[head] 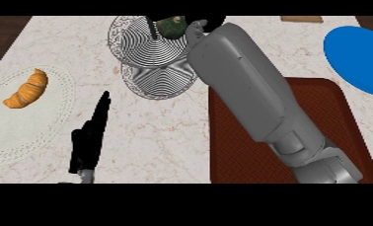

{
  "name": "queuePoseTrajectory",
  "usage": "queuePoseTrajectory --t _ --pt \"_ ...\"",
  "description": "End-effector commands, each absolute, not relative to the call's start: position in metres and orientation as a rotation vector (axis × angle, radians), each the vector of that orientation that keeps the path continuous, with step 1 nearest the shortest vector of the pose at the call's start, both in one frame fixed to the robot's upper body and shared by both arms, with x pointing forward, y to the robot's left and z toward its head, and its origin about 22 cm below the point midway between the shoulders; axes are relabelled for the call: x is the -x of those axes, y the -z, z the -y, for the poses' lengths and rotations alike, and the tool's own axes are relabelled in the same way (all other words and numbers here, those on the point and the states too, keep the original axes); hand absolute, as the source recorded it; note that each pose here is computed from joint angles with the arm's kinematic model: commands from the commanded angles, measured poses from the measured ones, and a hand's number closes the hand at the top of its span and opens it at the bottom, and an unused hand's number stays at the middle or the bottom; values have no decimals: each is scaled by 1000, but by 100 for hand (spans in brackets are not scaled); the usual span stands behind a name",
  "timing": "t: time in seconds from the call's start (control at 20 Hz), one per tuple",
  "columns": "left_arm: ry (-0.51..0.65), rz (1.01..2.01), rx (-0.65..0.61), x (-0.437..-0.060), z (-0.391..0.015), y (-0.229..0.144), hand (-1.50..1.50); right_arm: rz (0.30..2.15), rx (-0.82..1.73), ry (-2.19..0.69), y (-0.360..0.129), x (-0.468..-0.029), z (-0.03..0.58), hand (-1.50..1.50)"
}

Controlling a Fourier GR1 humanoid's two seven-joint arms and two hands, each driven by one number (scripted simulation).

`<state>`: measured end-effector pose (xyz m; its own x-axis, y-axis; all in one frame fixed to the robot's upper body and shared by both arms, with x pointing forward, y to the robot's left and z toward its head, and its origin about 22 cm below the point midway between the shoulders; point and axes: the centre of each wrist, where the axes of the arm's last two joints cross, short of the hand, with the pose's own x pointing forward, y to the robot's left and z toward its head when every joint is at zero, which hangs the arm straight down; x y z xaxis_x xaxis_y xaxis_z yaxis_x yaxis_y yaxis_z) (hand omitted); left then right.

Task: Pick the squash from the tray and place it in the tiered basket

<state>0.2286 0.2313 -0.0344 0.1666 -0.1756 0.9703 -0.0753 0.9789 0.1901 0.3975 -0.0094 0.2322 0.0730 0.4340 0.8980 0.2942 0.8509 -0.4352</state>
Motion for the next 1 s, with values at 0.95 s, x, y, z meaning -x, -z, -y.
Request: queuePoseTrajectory --t 0.95 --pt "-73 1243 -333 -176 -281 56 0 1531 746 392 -258 -320 195 -150"
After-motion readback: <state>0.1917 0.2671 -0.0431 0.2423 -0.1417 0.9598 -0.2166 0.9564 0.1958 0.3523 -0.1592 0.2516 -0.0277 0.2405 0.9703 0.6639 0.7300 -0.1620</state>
